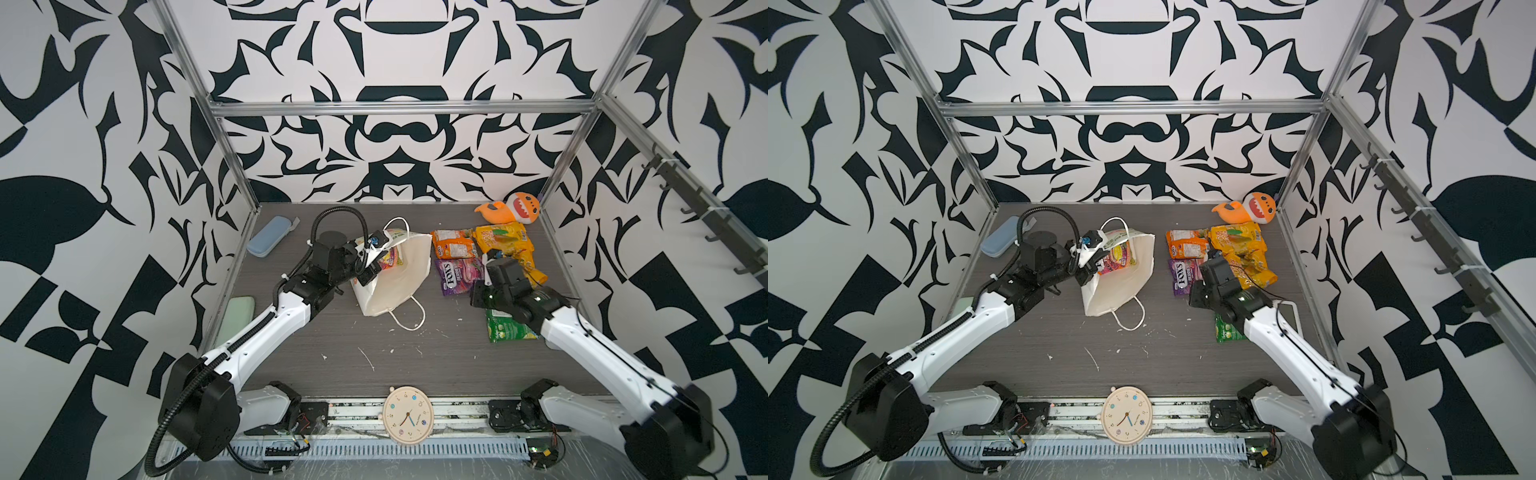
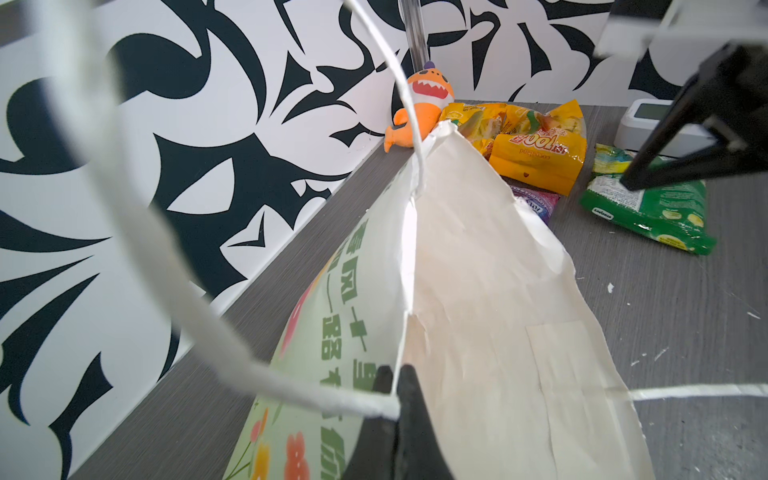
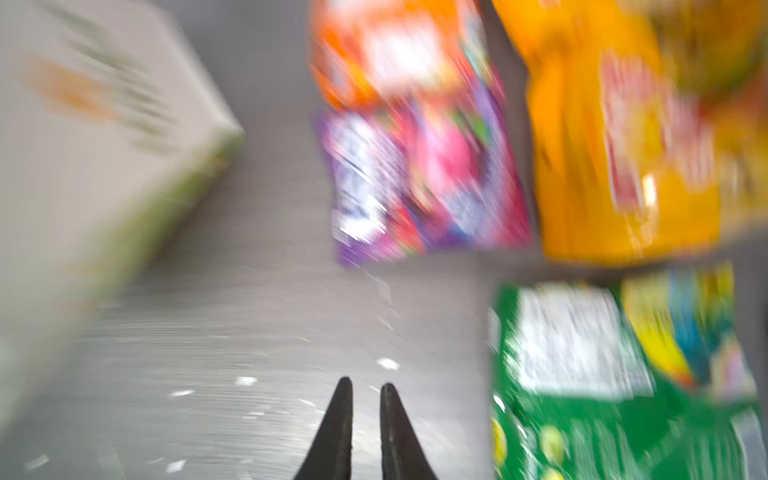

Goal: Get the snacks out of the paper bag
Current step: 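Open the right gripper and release the green packet on the table, then move the right gripper back over the paper bag opening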

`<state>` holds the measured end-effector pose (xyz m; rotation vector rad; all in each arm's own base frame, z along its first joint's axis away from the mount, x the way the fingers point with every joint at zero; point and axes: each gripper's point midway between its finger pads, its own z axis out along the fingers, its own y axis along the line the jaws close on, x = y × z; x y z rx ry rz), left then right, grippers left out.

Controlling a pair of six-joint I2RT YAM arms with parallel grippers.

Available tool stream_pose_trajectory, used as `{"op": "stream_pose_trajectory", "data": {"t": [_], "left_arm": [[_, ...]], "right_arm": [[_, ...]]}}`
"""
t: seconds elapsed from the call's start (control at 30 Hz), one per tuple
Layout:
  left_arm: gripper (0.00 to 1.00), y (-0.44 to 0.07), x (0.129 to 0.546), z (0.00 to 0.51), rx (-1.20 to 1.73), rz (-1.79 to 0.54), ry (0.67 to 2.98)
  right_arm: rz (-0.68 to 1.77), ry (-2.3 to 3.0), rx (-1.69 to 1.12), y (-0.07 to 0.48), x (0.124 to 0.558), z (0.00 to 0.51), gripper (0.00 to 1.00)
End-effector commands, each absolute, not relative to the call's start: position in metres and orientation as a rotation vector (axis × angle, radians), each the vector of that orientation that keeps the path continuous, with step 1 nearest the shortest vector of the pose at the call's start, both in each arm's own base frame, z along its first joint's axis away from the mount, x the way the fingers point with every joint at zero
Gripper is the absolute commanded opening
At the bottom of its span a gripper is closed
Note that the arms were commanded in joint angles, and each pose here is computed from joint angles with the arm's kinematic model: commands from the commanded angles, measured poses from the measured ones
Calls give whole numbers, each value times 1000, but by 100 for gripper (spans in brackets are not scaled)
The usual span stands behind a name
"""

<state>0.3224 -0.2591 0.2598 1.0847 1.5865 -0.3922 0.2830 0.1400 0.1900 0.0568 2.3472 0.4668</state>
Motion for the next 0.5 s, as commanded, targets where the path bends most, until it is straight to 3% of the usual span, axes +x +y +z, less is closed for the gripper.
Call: {"op": "stream_pose_trajectory", "data": {"t": [0.0,0.03,0.27,0.47], "left_arm": [[0,-261,323,271,1085,-398,1568],[0,-261,323,272,1082,-398,1567],[0,-263,326,272,1078,-413,1580],[0,-263,326,275,1076,-410,1582]], "right_arm": [[698,2054,-215,194,286,268,5],[731,2009,-291,211,281,277,0],[773,1939,-613,308,264,265,0],[742,1988,-638,352,284,234,0]]}}
